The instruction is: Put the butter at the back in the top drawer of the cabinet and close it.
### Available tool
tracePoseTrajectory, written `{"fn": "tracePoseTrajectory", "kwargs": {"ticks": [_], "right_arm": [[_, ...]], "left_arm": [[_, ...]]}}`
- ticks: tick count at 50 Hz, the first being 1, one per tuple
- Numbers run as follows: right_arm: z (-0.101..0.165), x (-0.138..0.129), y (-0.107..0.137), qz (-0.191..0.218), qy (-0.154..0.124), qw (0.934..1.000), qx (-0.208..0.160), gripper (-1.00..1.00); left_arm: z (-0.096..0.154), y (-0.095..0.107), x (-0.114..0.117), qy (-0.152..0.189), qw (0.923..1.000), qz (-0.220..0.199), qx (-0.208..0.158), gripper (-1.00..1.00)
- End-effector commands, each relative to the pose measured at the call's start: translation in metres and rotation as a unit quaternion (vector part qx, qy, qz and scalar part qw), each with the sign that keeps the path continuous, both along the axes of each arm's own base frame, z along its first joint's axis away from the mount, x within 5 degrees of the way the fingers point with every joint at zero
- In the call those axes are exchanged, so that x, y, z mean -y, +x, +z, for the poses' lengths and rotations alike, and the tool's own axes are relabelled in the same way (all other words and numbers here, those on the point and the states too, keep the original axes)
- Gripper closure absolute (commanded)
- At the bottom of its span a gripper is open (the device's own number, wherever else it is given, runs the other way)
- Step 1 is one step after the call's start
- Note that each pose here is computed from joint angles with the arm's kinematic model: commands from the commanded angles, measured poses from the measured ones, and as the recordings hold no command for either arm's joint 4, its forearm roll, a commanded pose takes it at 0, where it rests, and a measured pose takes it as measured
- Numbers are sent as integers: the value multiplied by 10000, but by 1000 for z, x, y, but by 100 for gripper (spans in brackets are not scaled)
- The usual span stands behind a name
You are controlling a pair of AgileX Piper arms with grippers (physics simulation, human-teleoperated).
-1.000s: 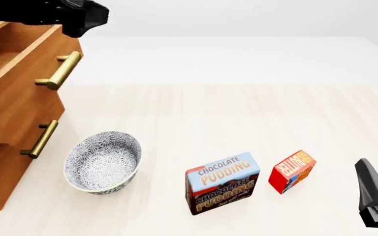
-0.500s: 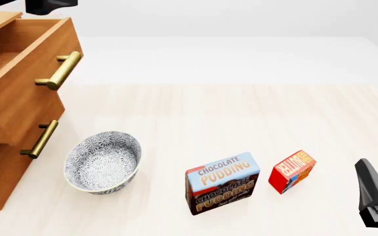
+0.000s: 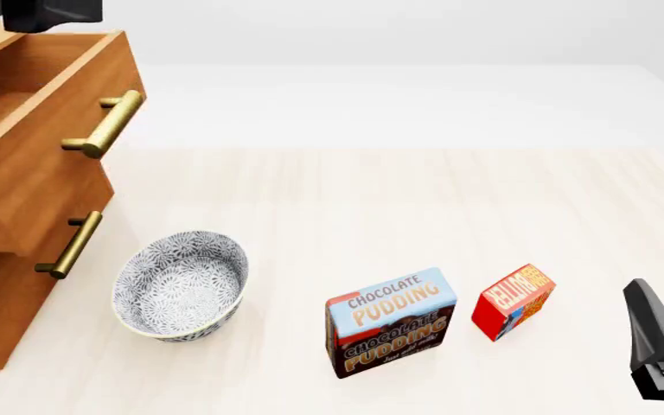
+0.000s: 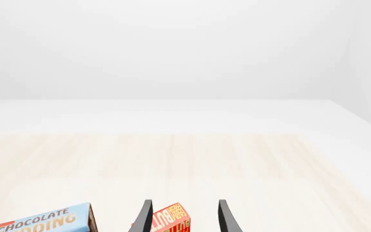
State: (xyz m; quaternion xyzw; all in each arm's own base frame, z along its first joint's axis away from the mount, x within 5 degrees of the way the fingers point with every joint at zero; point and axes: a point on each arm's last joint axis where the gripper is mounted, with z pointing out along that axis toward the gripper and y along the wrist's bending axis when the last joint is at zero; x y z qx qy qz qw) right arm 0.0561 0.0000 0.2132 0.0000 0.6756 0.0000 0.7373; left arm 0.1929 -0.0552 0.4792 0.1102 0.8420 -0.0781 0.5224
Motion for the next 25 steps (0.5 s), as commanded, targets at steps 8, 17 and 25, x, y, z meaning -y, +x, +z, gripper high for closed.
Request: {"fn": "tracePoseTrajectory", "kwargs": {"ticks": [8, 17, 25], "right_arm": [[0, 0, 0, 0, 0, 10000, 0, -100], [0, 0, 0, 0, 0, 10000, 0, -100], [0, 0, 0, 0, 0, 10000, 0, -100]], "left_arm": [[-14, -13, -17, 134, 9991, 307, -250, -100], [-21, -12, -19, 143, 9979, 389, -502, -100], [-18, -20, -26, 188, 9972, 504, -528, -100]]}}
